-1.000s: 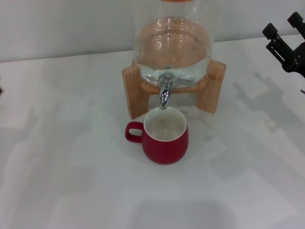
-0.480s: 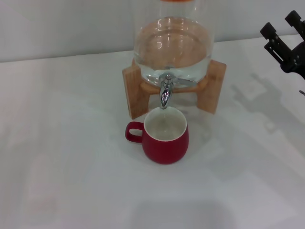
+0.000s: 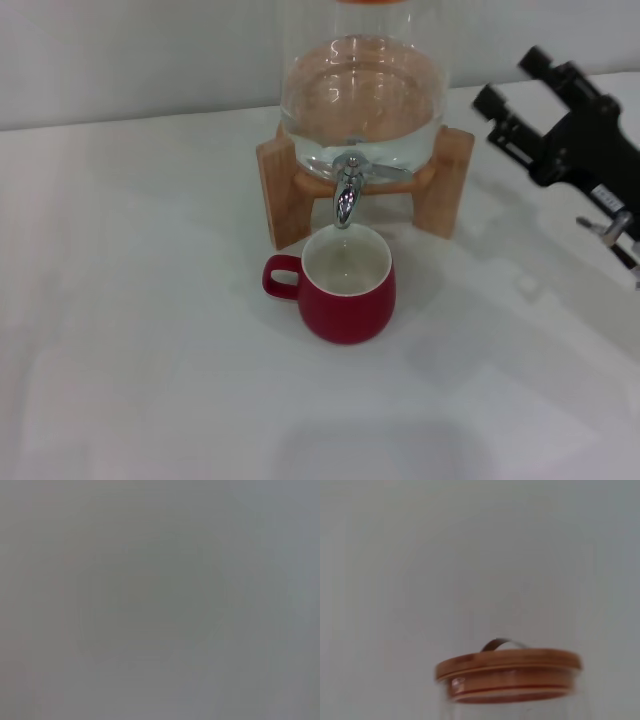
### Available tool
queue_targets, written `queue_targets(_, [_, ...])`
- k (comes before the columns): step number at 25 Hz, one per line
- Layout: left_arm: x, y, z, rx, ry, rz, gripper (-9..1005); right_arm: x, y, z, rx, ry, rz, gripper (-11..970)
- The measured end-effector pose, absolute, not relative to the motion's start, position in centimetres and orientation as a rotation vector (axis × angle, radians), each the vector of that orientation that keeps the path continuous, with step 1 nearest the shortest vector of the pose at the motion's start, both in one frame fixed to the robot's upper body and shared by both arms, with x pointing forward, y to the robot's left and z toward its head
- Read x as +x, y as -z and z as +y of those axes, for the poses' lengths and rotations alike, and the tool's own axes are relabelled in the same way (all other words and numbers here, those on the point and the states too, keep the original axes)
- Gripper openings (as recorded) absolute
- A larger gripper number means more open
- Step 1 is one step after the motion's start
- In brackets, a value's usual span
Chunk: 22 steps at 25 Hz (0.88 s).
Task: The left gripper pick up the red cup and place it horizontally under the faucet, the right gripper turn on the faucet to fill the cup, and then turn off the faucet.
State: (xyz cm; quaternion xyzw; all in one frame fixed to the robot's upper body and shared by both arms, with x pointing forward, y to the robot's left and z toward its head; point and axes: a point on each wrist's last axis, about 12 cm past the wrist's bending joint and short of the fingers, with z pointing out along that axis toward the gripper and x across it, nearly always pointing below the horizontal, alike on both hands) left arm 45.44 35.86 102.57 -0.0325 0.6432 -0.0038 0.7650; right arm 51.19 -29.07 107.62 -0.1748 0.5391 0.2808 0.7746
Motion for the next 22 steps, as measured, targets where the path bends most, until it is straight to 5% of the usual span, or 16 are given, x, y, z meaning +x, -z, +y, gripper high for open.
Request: queue_targets(22, [44.4, -102.1, 35.6, -0.058, 0.021, 1.391, 865, 50.4, -106.1, -26.5, -0.514, -0.761, 1.266, 777])
